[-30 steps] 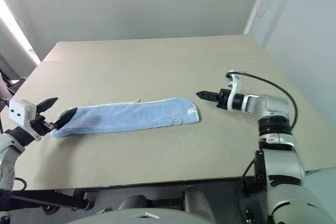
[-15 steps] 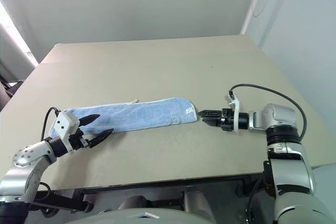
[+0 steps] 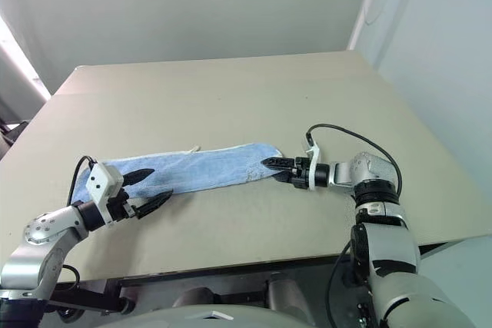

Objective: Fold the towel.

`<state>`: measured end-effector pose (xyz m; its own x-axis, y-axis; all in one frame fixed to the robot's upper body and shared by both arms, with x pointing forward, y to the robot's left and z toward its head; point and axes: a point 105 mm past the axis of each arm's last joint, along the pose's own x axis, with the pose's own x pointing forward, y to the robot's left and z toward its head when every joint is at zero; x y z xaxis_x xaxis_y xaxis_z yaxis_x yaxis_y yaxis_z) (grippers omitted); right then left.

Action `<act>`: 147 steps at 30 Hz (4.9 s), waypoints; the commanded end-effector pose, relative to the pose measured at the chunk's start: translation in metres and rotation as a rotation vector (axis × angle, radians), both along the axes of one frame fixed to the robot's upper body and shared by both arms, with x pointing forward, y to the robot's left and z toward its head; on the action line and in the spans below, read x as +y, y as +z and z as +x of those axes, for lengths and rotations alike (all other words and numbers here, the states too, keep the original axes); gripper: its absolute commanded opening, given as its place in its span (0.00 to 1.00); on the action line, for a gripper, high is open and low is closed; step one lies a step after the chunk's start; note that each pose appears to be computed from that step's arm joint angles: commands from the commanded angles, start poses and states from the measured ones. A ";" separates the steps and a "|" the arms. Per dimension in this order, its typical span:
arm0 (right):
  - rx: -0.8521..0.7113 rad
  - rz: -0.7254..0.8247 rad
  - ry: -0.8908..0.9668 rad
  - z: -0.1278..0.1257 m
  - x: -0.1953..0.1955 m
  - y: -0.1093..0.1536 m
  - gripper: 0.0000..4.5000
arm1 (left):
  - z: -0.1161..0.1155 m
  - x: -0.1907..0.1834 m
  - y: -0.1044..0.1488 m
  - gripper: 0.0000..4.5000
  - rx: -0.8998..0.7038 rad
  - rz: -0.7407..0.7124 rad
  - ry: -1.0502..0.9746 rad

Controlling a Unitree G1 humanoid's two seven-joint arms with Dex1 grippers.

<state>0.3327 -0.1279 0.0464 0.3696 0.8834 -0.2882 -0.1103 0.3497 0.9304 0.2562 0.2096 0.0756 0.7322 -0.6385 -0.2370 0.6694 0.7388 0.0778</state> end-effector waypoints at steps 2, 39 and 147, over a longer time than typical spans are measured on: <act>-0.028 -0.035 -0.093 0.017 -0.007 0.002 0.81 | -0.001 -0.005 0.009 0.95 -0.043 0.015 -0.013; -0.512 -0.266 0.183 -0.015 -0.085 0.079 0.01 | 0.002 0.011 0.005 0.96 -0.025 0.040 0.027; -0.905 -0.368 0.298 0.034 0.082 0.036 1.00 | 0.000 0.020 -0.036 0.00 0.507 -0.277 0.202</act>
<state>0.3598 -0.0456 0.0676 0.3413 0.8857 -0.3148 -0.8350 0.4395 0.3312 0.2577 0.2316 0.0360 0.6921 -0.5659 -0.4481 0.3937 0.8163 -0.4227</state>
